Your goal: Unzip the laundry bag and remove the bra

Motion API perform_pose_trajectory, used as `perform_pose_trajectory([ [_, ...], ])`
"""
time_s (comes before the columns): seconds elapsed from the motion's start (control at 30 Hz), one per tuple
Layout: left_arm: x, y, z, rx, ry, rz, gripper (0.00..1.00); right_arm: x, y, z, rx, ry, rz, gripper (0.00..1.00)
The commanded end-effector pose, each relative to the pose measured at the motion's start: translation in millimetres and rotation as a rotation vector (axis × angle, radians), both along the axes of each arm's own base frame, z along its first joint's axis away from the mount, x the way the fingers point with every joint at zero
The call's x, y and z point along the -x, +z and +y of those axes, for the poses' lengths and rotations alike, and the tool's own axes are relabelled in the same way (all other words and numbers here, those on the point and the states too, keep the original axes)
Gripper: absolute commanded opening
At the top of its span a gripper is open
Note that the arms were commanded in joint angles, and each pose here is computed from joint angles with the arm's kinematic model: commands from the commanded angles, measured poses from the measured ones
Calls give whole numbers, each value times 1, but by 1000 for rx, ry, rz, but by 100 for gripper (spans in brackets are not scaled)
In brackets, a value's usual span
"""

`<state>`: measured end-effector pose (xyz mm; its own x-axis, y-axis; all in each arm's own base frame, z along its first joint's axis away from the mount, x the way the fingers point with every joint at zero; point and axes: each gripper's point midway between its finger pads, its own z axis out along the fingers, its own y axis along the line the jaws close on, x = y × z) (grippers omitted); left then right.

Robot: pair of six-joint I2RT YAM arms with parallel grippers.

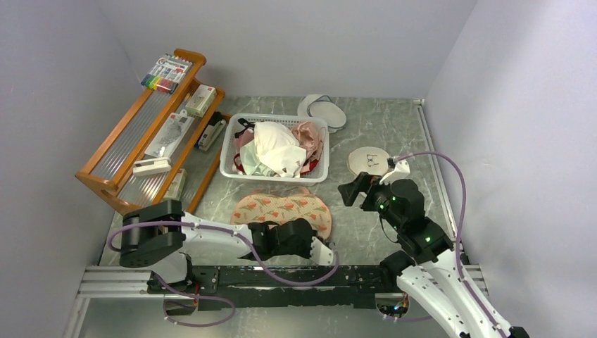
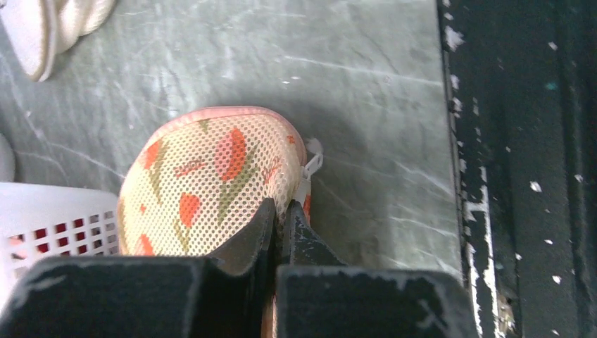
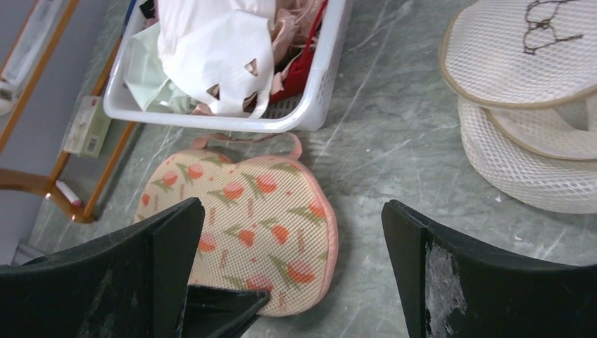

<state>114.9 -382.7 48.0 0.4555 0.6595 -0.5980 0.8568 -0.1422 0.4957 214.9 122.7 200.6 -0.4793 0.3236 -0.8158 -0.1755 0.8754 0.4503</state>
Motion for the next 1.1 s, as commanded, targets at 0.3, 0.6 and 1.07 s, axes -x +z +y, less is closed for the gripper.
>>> perform_pose_trajectory([
  [0.3, -22, 86, -17, 301, 139, 121, 7, 42, -1, 16, -120, 113, 153, 92],
  [0.6, -36, 100, -15, 353, 190, 166, 7, 77, -39, 64, -228, 446, 250, 51],
  [1.07, -40, 114, -9, 386, 198, 157, 7, 70, -79, 92, -311, 595, 205, 31],
])
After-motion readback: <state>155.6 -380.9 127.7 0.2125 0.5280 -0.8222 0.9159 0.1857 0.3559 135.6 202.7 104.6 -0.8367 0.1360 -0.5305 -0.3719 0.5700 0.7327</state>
